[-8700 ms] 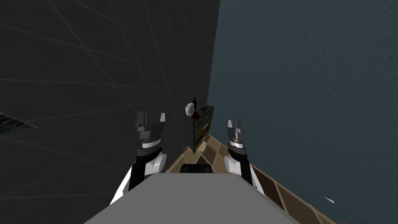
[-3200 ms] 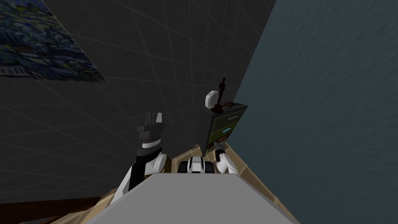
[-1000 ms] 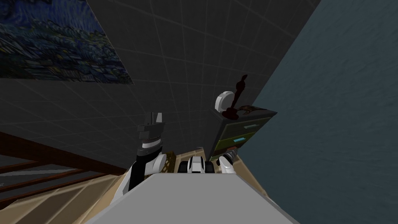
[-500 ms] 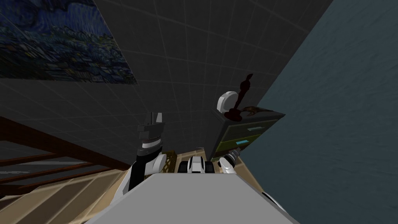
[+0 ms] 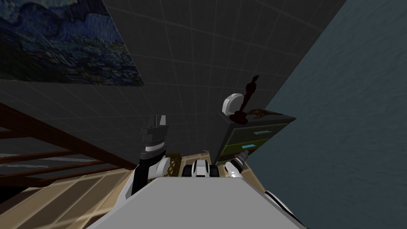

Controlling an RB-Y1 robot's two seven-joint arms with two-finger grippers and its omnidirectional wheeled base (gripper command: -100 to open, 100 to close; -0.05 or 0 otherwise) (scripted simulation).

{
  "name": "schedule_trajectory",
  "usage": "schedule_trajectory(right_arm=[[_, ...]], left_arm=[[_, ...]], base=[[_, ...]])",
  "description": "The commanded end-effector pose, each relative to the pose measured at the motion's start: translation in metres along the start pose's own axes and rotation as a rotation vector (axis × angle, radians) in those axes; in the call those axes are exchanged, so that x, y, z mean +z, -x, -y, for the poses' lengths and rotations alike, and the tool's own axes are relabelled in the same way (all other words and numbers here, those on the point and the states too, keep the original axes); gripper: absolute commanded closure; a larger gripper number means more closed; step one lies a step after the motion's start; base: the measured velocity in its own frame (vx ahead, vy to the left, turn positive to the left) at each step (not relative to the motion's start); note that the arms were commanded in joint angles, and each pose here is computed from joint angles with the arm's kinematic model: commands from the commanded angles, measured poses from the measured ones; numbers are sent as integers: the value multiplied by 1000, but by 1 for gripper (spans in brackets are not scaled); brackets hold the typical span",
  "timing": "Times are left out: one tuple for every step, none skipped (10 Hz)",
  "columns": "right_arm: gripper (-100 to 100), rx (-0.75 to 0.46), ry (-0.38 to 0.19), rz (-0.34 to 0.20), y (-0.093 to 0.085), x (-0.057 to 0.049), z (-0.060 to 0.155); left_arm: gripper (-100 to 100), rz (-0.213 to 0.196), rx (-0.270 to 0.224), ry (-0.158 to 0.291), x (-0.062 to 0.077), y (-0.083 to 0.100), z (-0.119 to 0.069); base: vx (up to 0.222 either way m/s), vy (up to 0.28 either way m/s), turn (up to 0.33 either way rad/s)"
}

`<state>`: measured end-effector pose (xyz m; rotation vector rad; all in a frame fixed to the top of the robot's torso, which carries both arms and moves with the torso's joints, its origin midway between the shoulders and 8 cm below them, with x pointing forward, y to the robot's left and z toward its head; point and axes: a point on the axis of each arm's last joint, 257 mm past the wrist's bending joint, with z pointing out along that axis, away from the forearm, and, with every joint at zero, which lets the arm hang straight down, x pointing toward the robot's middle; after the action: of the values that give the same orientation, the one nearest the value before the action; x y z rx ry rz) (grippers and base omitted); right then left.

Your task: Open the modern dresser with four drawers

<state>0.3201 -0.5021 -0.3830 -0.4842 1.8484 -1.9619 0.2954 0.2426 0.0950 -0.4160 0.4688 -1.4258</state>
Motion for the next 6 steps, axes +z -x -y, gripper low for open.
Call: schedule_trajectory(right_arm=[[-100, -3, -4, 1, 6, 15, 6], [-100, 0, -6, -1, 1, 8, 5], [100, -2, -4, 0, 2, 9, 6], [100, -6, 0, -32, -18, 16, 3], [100, -9, 4, -63, -38, 23, 1], [100, -13, 4, -92, -56, 30, 1]], left_arm=[[0, 0, 0, 0, 0, 0, 0], [0, 0, 0, 0, 0, 0, 0], [0, 0, 0, 0, 0, 0, 0], [0, 0, 0, 0, 0, 0, 0], [0, 0, 0, 0, 0, 0, 0], [0, 0, 0, 0, 0, 0, 0]], base=[[4, -50, -6], [-1, -30, 7], [0, 0, 0], [-49, 16, 213], [-111, 39, 386], [-158, 65, 355]])
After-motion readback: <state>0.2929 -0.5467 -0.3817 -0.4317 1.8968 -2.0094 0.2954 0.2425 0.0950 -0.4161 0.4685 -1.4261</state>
